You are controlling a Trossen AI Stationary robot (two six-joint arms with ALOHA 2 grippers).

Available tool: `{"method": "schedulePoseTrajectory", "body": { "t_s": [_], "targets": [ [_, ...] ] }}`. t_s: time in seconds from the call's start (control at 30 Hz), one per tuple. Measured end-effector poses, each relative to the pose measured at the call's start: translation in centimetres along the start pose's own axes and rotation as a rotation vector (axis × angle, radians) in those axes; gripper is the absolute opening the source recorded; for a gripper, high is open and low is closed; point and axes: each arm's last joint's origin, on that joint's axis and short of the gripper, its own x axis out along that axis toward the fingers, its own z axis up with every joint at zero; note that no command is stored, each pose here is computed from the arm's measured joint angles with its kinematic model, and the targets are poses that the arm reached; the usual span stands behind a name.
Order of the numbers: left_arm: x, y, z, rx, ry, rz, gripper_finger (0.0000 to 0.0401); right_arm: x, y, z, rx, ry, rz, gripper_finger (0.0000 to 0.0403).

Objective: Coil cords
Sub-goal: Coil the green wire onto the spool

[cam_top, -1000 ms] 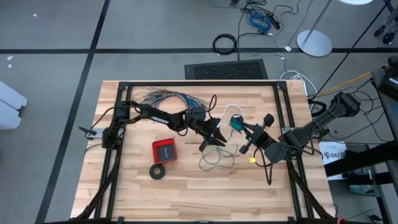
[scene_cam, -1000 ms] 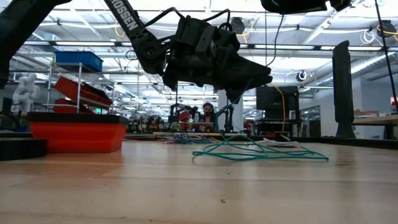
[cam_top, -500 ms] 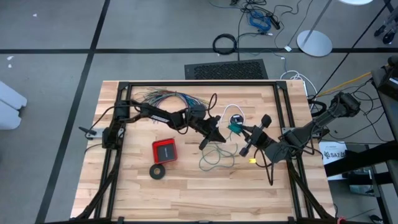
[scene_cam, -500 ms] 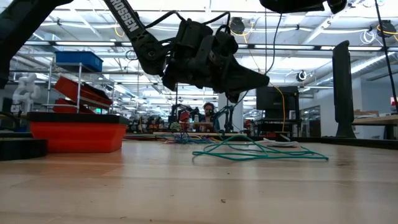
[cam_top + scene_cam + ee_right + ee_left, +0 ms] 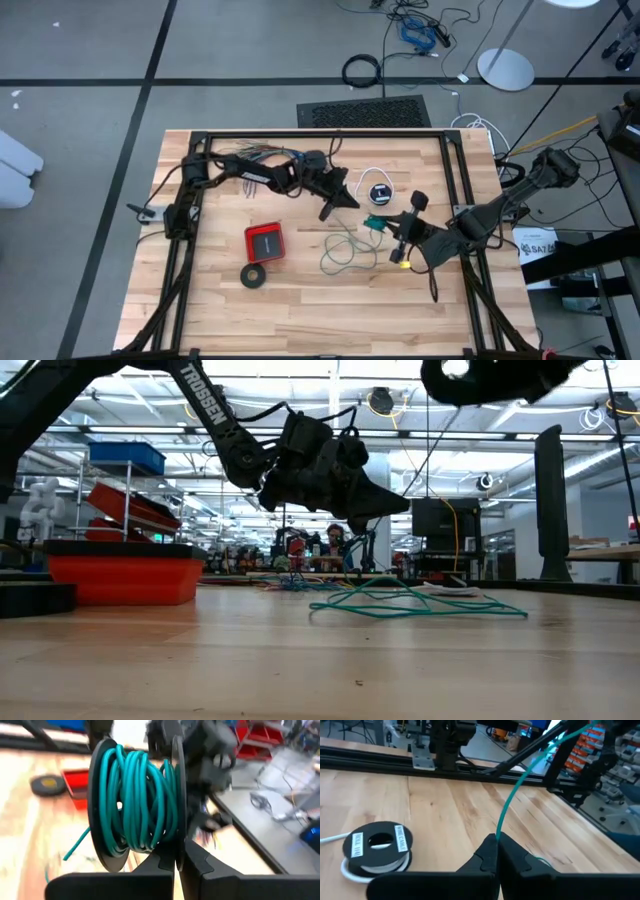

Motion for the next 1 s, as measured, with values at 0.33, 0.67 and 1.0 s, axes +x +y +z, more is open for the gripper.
{"method": "schedulePoseTrajectory", "body": {
  "t_s": [0.33, 0.67, 1.0],
  "targets": [
    [-2.2, 2.2, 0.1, -0.073, -0.013, -0.005, 0.0002, -0.6, -1.4, -1.9, 0.010, 0.158, -0.017, 0.0000],
    [-2.1, 2.9, 2.4, -0.083, -0.057, -0.021, 0.0002, 0.3, -2.8, -2.9, -0.016, 0.314, -0.031, 0.0000],
    [-0.9, 2.7, 5.2, -0.093, -0.031, -0.045, 0.0002, 1.2, -4.6, -3.3, -0.039, 0.370, -0.165, 0.0000]
  ]
}}
